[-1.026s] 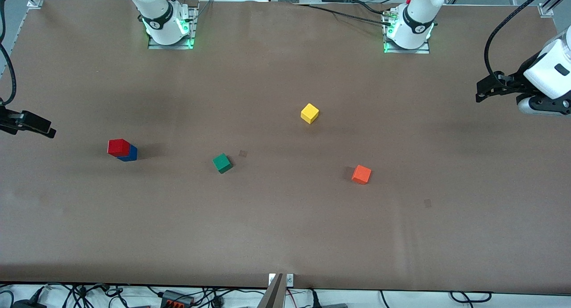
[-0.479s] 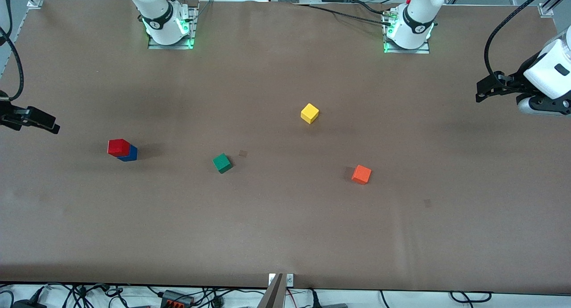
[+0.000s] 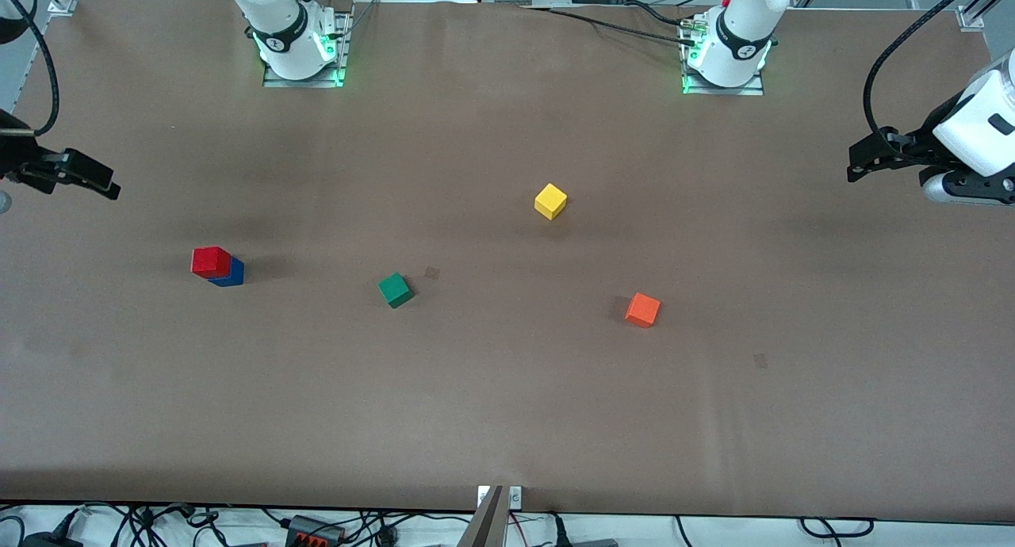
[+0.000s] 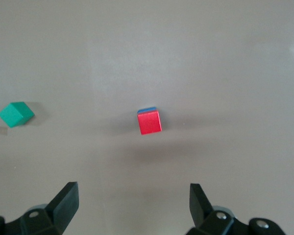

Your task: Pass red block to right arm, stack on blue

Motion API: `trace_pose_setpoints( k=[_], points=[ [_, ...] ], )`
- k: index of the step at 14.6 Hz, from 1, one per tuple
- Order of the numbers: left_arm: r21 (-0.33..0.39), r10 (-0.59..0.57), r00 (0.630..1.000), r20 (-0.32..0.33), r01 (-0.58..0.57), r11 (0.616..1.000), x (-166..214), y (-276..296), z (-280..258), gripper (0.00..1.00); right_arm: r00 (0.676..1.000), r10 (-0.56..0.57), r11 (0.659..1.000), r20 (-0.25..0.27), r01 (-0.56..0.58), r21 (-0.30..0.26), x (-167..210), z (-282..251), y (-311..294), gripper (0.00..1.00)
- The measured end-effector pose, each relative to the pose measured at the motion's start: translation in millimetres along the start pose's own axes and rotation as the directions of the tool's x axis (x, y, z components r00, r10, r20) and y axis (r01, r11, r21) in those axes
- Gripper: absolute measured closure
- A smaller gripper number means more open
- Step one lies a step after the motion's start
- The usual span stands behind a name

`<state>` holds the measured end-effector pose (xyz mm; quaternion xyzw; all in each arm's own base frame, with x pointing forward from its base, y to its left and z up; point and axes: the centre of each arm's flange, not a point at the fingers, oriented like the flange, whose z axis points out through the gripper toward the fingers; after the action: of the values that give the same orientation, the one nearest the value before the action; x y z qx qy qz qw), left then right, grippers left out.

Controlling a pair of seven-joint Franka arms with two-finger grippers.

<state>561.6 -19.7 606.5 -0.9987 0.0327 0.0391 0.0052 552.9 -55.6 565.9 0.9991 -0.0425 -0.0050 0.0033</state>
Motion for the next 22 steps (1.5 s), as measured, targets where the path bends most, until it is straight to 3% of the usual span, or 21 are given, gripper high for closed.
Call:
trace_pose_setpoints(
  k=[5, 22],
  points=[
    [0.000, 0.000, 1.000, 0.000, 0.000, 1.000, 0, 0, 0, 0.00, 0.999, -0.005, 1.000, 0.050, 0.005, 0.001, -14, 4, -2, 0.00],
    [-0.002, -0.029, 1.000, 0.005, 0.029, 1.000, 1, -17, 3, 0.00, 0.999, -0.021, 1.000, -0.035, 0.021, -0.002, -5, -3, -11, 0.00]
  ],
)
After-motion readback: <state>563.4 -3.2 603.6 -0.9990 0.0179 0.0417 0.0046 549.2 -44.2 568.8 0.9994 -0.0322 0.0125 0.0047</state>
